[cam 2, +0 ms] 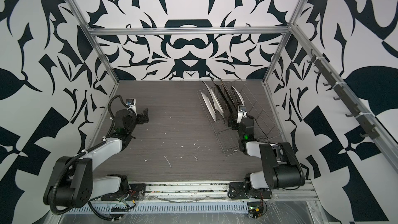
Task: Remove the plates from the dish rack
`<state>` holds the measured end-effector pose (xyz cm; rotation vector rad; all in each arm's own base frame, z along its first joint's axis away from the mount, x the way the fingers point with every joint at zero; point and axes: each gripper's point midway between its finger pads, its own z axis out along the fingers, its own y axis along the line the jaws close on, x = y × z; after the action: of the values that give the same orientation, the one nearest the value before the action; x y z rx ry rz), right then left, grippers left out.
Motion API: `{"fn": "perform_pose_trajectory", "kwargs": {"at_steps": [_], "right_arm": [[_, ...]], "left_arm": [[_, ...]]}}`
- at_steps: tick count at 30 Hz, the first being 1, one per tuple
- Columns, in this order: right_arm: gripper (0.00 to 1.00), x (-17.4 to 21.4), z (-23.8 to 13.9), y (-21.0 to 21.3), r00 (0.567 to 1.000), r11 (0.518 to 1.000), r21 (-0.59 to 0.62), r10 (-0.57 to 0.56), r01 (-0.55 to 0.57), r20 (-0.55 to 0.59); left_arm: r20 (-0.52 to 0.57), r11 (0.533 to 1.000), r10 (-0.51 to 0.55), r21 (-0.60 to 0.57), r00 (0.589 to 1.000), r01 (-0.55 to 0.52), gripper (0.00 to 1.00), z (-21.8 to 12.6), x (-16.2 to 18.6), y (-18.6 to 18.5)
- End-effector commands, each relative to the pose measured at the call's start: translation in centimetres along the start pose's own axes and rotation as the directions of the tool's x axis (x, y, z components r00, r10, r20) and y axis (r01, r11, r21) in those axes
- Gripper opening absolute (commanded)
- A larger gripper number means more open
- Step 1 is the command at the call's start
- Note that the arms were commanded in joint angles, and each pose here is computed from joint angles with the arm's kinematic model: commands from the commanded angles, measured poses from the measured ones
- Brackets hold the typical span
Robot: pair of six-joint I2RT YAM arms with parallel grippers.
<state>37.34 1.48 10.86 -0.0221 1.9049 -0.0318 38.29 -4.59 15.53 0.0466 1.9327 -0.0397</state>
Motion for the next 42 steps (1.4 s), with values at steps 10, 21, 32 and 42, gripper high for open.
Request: {"fn": "perform_pose_trajectory", "kwargs": {"at_steps": [10,21,32,42], "right_arm": [[0.99,-4.0,-3.6,0.8,0.998,0.996,-0.063,-0.057,0.055,-0.026],[0.99,-6.6,-7.6,-0.4,0.988,0.992,0.018,0.124,-0.123,-0.086],[0.99,-11.6,-11.2,2.6,0.976,0.992,-0.054,0.103,-0.115,-0.191],[1.0,-16.0,-14.0,7.4,0.977,0.996,-0.026,-0.085,0.081,-0.197]], "left_arm": [[-0.075,0.992,-0.12,-0.05,0.99,0.116,0.99,-4.8,-1.2,-0.1],[-0.122,0.976,-0.216,-0.008,0.969,0.217,0.99,-6.0,-1.4,-1.6],[-0.142,0.971,-0.206,0.097,0.968,0.22,0.99,-7.7,-2.5,-5.8],[-0.175,0.953,-0.21,0.183,0.962,0.241,1.0,-9.4,-2.1,-8.7]]}}
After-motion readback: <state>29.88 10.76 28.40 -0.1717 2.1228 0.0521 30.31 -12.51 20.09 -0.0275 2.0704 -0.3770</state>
